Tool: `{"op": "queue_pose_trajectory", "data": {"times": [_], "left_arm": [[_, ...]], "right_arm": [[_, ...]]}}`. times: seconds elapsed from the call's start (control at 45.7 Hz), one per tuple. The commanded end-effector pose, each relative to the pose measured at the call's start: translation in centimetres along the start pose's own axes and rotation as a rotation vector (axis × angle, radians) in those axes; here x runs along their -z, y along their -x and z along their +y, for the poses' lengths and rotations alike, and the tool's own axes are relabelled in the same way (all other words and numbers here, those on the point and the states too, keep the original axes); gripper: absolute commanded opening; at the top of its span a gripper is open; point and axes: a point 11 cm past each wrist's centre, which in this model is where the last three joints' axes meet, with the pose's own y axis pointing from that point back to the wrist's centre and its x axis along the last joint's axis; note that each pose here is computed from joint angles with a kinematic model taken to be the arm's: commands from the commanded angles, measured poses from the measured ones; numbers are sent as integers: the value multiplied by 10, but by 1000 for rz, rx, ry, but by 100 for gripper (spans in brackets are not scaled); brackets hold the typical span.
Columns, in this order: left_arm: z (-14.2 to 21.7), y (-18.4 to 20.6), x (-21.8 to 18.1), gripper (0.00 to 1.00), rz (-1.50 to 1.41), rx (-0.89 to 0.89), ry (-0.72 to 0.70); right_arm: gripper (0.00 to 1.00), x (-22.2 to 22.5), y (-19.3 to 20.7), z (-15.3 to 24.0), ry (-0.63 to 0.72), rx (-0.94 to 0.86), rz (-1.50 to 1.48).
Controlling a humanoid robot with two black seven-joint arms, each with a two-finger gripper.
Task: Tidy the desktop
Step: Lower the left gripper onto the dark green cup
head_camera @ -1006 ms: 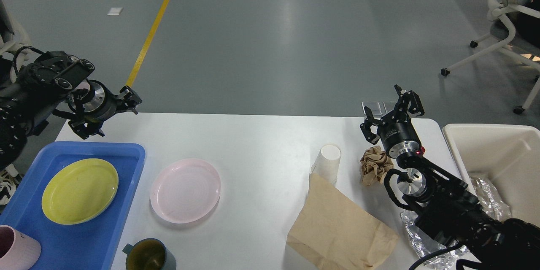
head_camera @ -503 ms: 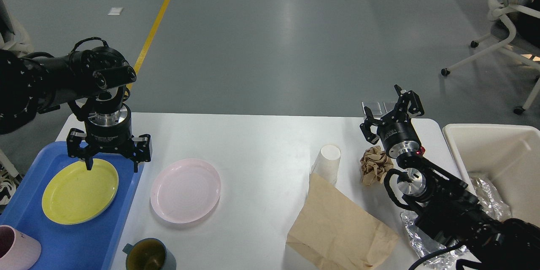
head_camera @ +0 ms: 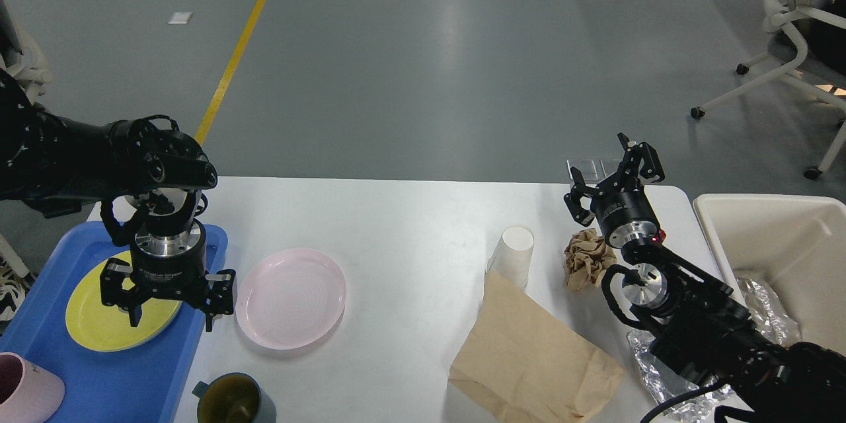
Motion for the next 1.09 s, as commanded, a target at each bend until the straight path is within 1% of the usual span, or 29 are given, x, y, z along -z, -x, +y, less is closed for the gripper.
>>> {"op": "queue_pose_trajectory", "data": {"times": [0.0,0.219,0.437,0.678,0.875,0.94,0.984,1.072], "left_arm": [[-9,17,5,95,2,73,44],[-14,42,0,95,-80,237,53],[-32,50,-10,95,-99,283,65],[-54,45,-18,95,-106,283,41],[-76,34,-28,94,-73,198,24],[-82,34,-36,92,-72,181,32],[-85,34,-43,89,-75,178,47],[-89,36,-49,75,-78,186,65]], "right_arm": [[100,0,0,0,0,0,0],[100,0,0,0,0,0,0],[100,0,0,0,0,0,0],[100,0,-1,0,0,-1,1],[100,0,0,0,0,0,0],[100,0,0,0,0,0,0],[100,0,0,0,0,0,0],[100,0,0,0,0,0,0]]}}
